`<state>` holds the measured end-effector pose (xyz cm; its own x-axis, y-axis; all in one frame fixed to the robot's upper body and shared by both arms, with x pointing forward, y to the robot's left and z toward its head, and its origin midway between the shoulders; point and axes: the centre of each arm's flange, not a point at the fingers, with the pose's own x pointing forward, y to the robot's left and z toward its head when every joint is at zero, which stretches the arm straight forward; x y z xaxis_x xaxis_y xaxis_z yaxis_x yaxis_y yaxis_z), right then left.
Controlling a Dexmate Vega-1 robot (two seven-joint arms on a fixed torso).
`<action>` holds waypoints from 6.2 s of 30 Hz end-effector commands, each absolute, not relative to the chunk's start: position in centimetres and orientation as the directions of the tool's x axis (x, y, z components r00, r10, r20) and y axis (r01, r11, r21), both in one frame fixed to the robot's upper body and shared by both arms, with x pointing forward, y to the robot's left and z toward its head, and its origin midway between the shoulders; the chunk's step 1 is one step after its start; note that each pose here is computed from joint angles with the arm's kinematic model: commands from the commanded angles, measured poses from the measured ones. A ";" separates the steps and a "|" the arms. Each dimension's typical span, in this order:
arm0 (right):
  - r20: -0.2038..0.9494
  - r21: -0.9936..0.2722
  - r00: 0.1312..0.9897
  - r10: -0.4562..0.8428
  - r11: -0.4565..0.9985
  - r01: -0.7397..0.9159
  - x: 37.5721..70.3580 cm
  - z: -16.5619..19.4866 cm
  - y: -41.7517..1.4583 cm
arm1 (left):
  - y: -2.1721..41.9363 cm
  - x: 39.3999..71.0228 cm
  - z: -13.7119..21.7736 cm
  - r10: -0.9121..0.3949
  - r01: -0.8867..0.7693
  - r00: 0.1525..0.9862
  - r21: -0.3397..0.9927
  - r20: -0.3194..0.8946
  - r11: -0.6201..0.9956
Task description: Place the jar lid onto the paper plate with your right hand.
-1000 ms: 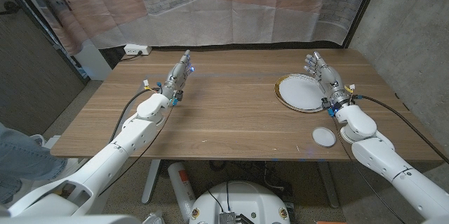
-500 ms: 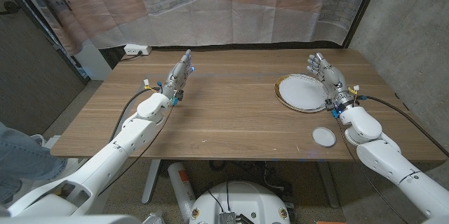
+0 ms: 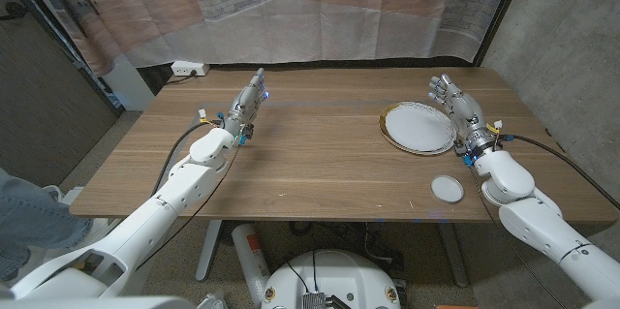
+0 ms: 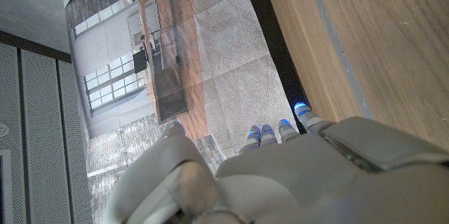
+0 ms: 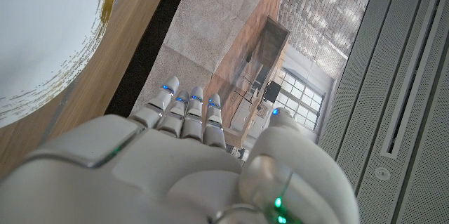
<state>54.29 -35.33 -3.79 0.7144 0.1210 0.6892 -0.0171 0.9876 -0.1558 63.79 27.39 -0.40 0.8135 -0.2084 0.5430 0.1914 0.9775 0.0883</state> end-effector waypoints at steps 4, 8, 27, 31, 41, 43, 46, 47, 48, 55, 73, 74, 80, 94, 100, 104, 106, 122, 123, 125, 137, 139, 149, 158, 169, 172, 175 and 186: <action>0.693 -0.159 0.713 0.100 0.987 0.015 53.0 -5.0 -36.2 | 26.9 63.7 0.2 -0.213 0.188 0.813 0.102 0.541 0.977; 0.694 -0.170 0.712 0.101 0.985 0.026 52.6 -5.2 -36.4 | 26.7 63.7 0.2 -0.215 0.191 0.813 0.102 0.540 0.976; 0.692 -0.211 0.716 0.092 0.974 0.078 51.0 -5.6 -36.7 | 26.7 63.9 0.5 -0.225 0.199 0.809 0.106 0.543 0.974; 0.690 -0.212 0.718 0.086 0.973 0.087 50.6 -5.6 -36.8 | 26.9 63.8 0.6 -0.225 0.197 0.809 0.110 0.544 0.974; 0.692 -0.213 0.718 0.082 0.972 0.095 49.9 -6.0 -36.9 | 26.8 63.8 0.7 -0.231 0.202 0.807 0.113 0.544 0.973; 0.692 -0.218 0.717 0.084 0.971 0.096 49.7 -6.1 -36.9 | 26.8 63.7 0.7 -0.233 0.203 0.807 0.116 0.543 0.972; 0.692 -0.218 0.718 0.082 0.971 0.100 49.4 -6.2 -37.0 | 26.7 63.6 0.7 -0.233 0.202 0.807 0.117 0.543 0.972; 0.692 -0.222 0.717 0.084 0.970 0.100 49.3 -6.2 -37.1 | 26.8 63.6 0.7 -0.232 0.201 0.807 0.117 0.543 0.972; 0.691 -0.217 0.718 0.081 0.971 0.099 49.3 -6.3 -37.1 | 26.8 63.6 0.7 -0.233 0.201 0.807 0.117 0.543 0.972; 0.692 -0.226 0.717 0.084 0.969 0.104 48.8 -6.6 -37.1 | 26.8 63.4 0.8 -0.230 0.198 0.806 0.117 0.545 0.973; 0.700 -0.235 0.710 0.083 0.965 0.119 48.0 -7.0 -37.2 | 26.2 64.1 0.7 -0.240 0.208 0.811 0.121 0.533 0.971; 0.699 -0.230 0.711 0.079 0.966 0.119 47.9 -7.1 -37.2 | 26.2 64.2 0.7 -0.241 0.209 0.811 0.122 0.533 0.970; 0.697 -0.231 0.713 0.076 0.965 0.122 47.5 -7.4 -37.3 | 26.1 64.2 1.0 -0.243 0.207 0.809 0.128 0.535 0.970; 0.691 -0.232 0.719 0.075 0.965 0.122 46.9 -8.1 -37.1 | 26.0 64.4 1.2 -0.245 0.211 0.803 0.126 0.543 0.969; 0.686 -0.235 0.724 0.067 0.963 0.134 46.3 -8.5 -37.2 | 25.9 64.4 1.3 -0.248 0.214 0.802 0.126 0.544 0.969; 0.680 -0.226 0.730 0.064 0.966 0.126 46.2 -9.0 -37.3 | 25.9 64.4 1.4 -0.253 0.215 0.801 0.133 0.543 0.967; 0.680 -0.233 0.730 0.067 0.964 0.129 46.1 -9.2 -37.4 | 25.8 64.4 1.5 -0.256 0.215 0.801 0.139 0.542 0.967; 0.670 -0.227 0.741 0.050 0.964 0.140 44.6 -10.5 -37.8 | 25.5 64.1 1.4 -0.265 0.220 0.802 0.149 0.536 0.964; 0.670 -0.230 0.741 0.051 0.963 0.141 44.5 -10.6 -37.9 | 25.5 64.1 1.4 -0.265 0.220 0.802 0.148 0.536 0.964; 0.668 -0.229 0.743 0.045 0.962 0.148 44.3 -10.7 -37.9 | 25.4 64.1 1.3 -0.266 0.221 0.802 0.148 0.535 0.964; 0.673 -0.257 0.739 0.043 0.950 0.179 43.3 -11.2 -37.9 | 25.0 64.0 1.4 -0.272 0.226 0.797 0.151 0.539 0.962; 0.672 -0.262 0.739 0.043 0.948 0.183 43.3 -11.2 -37.9 | 25.0 64.0 1.4 -0.273 0.226 0.797 0.153 0.539 0.962; 0.669 -0.294 0.742 0.040 0.931 0.215 42.9 -11.6 -37.8 | 24.9 64.1 1.4 -0.274 0.226 0.800 0.155 0.534 0.962; 0.680 -0.383 0.731 0.058 0.878 0.287 42.4 -11.7 -36.8 | 24.5 64.3 1.6 -0.279 0.235 0.797 0.152 0.536 0.960; 0.684 -0.470 0.726 0.072 0.804 0.363 41.6 -11.7 -36.2 | 24.3 64.3 1.5 -0.279 0.234 0.796 0.151 0.538 0.960; 0.686 -0.487 0.723 0.078 0.788 0.377 41.4 -11.7 -36.0 | 24.3 64.3 1.5 -0.278 0.235 0.796 0.150 0.538 0.960; 0.693 -0.491 0.717 0.077 0.778 0.392 41.2 -11.8 -35.8 | 24.2 64.3 1.5 -0.279 0.235 0.795 0.151 0.539 0.960; 0.698 -0.544 0.711 0.082 0.706 0.454 40.8 -11.9 -35.2 | 24.3 64.1 1.5 -0.284 0.236 0.792 0.157 0.540 0.959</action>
<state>41.63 -36.03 -11.94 0.7217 0.0750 0.6881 0.3961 0.7705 -0.4995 64.26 24.32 1.53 0.7955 -0.2797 0.5375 0.2345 0.9601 0.1525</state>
